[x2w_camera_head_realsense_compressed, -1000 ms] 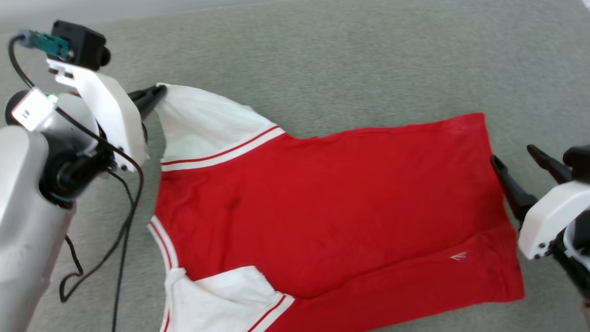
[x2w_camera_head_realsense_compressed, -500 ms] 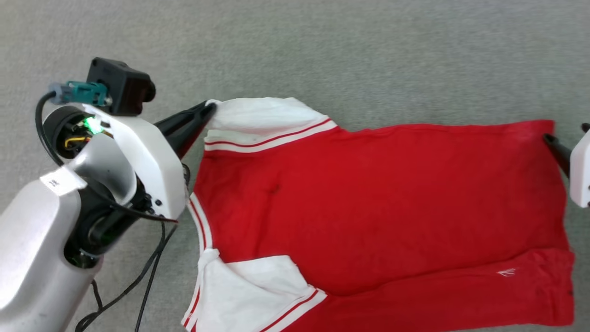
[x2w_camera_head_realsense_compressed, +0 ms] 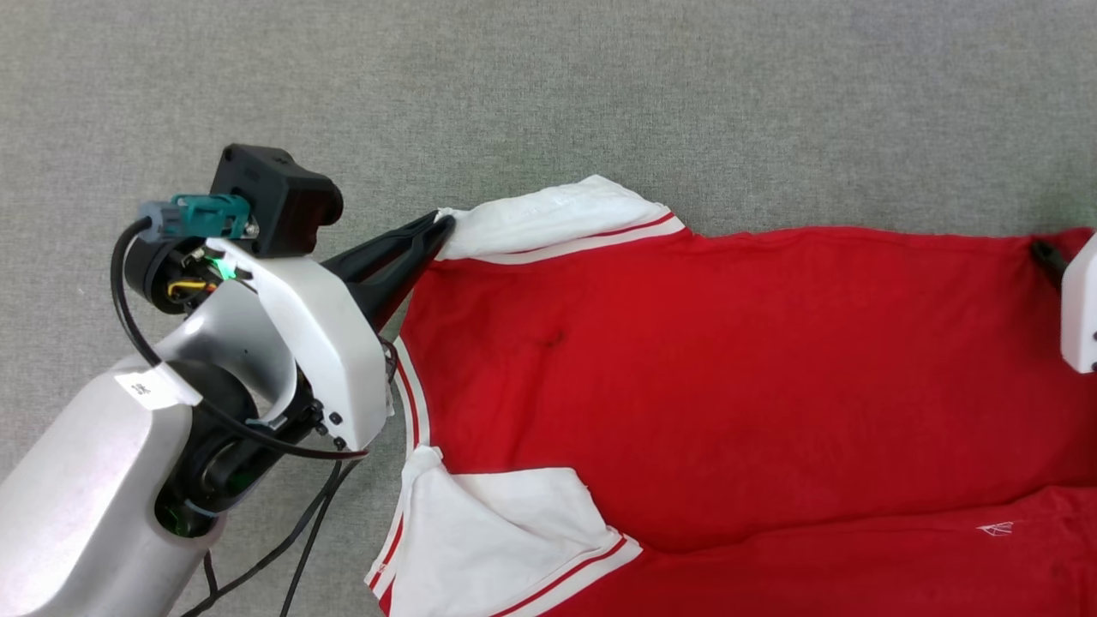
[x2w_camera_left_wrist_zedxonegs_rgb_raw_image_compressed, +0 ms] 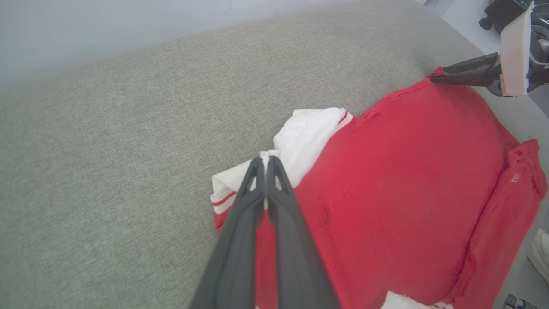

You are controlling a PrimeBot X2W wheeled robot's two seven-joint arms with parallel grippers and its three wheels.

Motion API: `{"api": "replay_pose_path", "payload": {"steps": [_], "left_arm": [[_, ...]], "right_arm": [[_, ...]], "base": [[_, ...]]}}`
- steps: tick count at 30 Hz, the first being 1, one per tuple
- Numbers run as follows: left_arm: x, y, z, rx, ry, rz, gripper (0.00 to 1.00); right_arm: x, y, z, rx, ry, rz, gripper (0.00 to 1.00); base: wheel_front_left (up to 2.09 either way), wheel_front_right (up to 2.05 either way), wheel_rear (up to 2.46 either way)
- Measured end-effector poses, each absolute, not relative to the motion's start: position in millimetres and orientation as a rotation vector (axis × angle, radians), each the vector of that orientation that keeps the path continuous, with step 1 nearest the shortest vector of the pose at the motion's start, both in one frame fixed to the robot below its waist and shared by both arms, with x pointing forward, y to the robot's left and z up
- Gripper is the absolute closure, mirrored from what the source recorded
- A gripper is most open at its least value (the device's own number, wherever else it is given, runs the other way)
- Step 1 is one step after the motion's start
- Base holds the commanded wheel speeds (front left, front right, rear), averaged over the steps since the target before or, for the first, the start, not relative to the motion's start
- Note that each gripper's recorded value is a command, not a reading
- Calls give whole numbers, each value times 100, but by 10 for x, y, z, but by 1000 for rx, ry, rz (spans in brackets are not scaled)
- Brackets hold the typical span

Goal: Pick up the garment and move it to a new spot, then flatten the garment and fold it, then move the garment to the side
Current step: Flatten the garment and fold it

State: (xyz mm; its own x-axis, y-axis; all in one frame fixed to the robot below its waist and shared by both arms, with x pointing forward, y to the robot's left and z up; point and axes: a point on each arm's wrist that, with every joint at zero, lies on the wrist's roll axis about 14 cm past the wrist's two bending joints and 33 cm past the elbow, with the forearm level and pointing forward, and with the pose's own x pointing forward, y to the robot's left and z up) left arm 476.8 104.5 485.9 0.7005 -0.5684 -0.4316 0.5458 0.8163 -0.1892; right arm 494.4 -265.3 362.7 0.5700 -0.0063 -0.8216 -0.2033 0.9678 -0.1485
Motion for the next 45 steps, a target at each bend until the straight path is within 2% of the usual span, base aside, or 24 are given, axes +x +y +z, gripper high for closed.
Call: {"api": "replay_pose_path", "payload": {"steps": [5, 14, 23, 32, 37, 45], "left_arm": [[4736, 1064, 4871, -68, 490, -604, 100], [4616, 1184, 5039, -107, 427, -539, 100], [4270, 1222, 5230, -145, 371, -491, 100], [3799, 1322, 5041, -226, 429, -419, 100], [3507, 1320, 4841, -312, 498, -387, 100], [3157, 1374, 4451, -369, 629, -336, 100]], "right_arm": [[4990, -2616, 3692, -200, 895, 114, 100], [5054, -2546, 4228, -13, 633, 91, 100], [4628, -2617, 4483, 34, 526, 89, 100], [4236, -2563, 4473, 121, 518, 112, 100], [3959, -2493, 4345, 173, 593, 140, 100], [3661, -2555, 4238, 79, 711, 194, 100]], "base": [[0, 0, 0], [0, 0, 0], [0, 0, 0], [0, 0, 0], [0, 0, 0], [0, 0, 0]]}}
